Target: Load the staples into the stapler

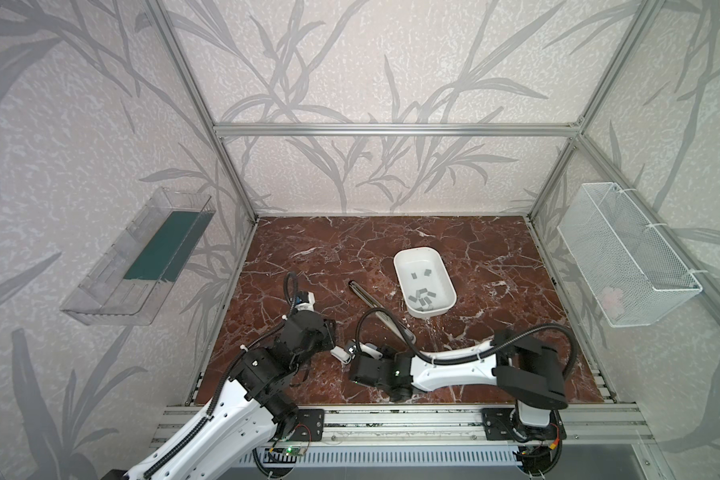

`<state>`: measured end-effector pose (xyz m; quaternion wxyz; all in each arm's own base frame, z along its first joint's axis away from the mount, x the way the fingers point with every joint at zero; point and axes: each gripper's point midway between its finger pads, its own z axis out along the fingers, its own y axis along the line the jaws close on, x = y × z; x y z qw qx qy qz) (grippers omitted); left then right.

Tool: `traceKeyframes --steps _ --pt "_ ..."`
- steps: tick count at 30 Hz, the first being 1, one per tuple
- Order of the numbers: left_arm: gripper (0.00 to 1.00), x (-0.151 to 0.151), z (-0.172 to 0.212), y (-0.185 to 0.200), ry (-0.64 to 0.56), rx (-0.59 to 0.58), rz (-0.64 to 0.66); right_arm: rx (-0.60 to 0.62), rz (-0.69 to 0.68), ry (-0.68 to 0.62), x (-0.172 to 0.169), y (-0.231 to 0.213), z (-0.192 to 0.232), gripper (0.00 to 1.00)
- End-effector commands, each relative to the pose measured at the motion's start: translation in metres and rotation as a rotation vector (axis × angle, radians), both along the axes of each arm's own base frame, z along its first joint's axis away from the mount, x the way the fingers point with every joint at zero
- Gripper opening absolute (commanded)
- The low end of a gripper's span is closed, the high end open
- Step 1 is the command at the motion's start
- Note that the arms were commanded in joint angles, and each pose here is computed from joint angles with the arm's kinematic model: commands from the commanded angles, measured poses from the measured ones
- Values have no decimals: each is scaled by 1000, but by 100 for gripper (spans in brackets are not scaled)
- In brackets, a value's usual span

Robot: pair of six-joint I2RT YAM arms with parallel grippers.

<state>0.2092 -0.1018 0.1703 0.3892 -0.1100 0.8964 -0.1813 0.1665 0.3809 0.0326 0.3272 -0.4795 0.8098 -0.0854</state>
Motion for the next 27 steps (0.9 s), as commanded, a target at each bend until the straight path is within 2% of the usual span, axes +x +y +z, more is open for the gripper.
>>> traceKeyframes --steps 1,7,12,15,19,25,27 --pt "41 -3 10 15 5 34 21 -317 -35 -147 8 -35 -1 40" --pt "40 3 -1 24 43 20 46 -572 -17 -242 -4 -46 -8 40" --pt "40 7 2 26 32 7 58 -689 42 -308 -21 -47 -12 40" --pt "40 8 1 26 37 4 58 -737 73 -333 -28 -47 -14 42" --pt "39 9 0 25 36 -6 56 -775 118 -338 -34 -46 -22 54" --pt "39 10 -1 25 28 -14 60 -767 163 -318 -37 -42 -25 57" --pt "39 10 -1 25 29 -12 60 -749 184 -300 -41 -40 -23 64"
